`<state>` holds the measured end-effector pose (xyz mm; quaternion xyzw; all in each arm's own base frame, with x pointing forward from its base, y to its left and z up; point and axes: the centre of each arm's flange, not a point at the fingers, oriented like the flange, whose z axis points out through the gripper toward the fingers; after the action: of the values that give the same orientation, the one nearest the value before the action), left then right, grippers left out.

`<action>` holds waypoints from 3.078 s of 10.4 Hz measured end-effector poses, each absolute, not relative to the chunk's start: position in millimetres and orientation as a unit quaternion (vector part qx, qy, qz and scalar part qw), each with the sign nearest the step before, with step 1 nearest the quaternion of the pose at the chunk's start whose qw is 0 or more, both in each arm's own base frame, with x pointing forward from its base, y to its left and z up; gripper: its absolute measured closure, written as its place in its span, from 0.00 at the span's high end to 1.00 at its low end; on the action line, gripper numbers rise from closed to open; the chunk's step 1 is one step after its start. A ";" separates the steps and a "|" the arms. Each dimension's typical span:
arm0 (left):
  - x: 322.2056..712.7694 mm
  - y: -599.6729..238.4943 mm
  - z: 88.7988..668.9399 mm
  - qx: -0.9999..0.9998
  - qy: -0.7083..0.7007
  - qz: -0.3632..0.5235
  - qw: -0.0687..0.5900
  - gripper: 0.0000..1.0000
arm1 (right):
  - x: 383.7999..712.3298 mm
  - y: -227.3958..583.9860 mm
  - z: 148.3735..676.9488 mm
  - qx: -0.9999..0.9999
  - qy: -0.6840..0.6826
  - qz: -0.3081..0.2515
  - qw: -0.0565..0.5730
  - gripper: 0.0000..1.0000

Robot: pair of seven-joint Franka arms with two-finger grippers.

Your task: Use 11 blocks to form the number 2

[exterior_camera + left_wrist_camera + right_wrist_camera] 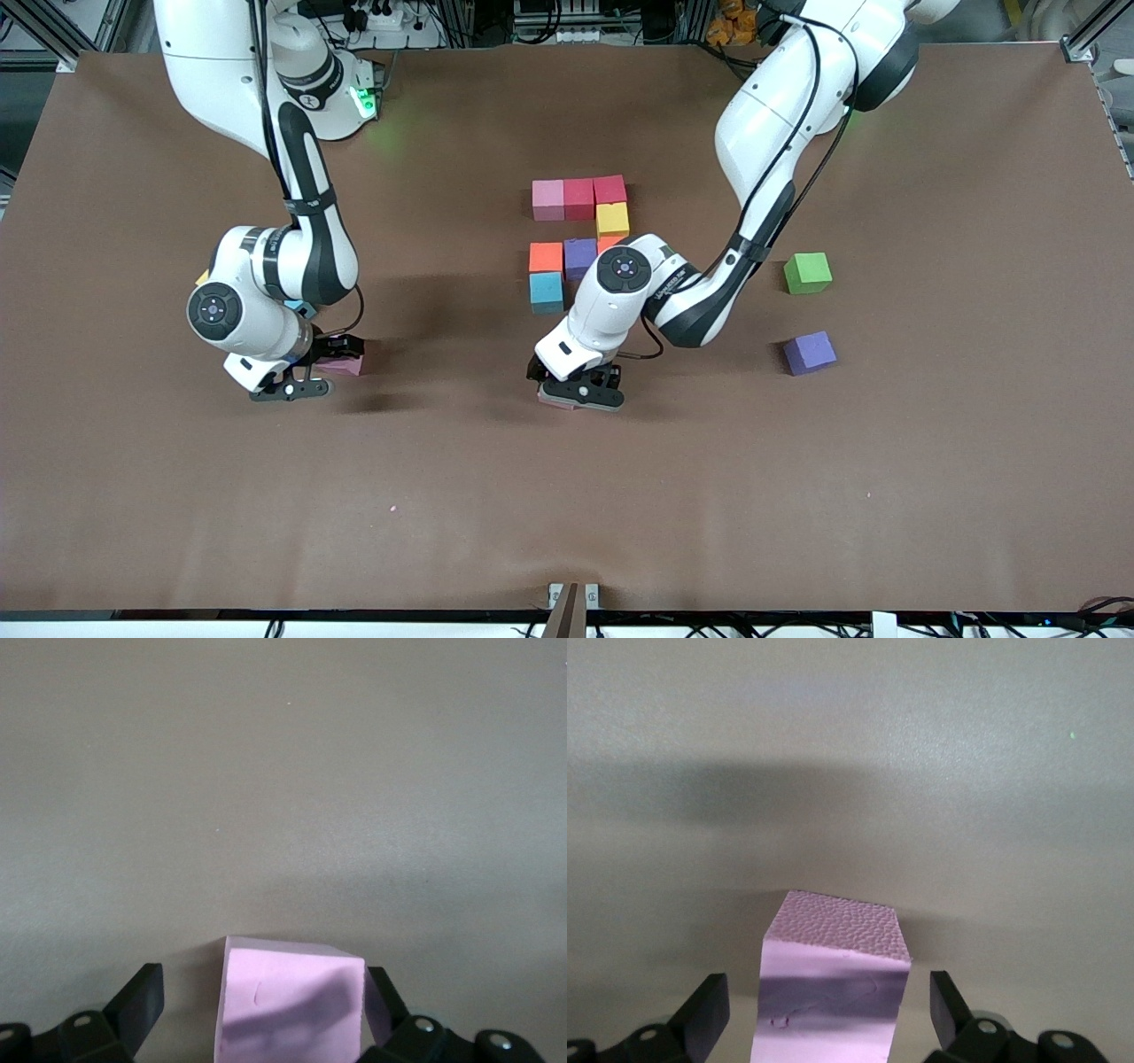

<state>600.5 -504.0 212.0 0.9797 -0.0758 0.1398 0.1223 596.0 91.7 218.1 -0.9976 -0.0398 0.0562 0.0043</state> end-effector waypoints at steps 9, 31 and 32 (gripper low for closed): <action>593.6 -514.5 202.7 0.977 -0.095 0.142 0.124 1.00 | 589.5 87.7 208.8 -0.998 -0.036 0.054 0.001 1.00; 587.6 -524.7 214.2 0.986 -0.020 0.109 0.124 0.60 | 588.9 92.4 207.7 -0.998 -0.040 0.053 0.003 1.00; 586.2 -526.7 219.2 0.986 0.005 0.106 0.127 0.60 | 588.9 92.5 207.7 -0.998 -0.040 0.053 0.003 1.00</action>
<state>586.2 -526.7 219.2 0.9863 0.0048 0.1061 0.1266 588.9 92.5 207.7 -0.9978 -0.0399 0.0534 0.0031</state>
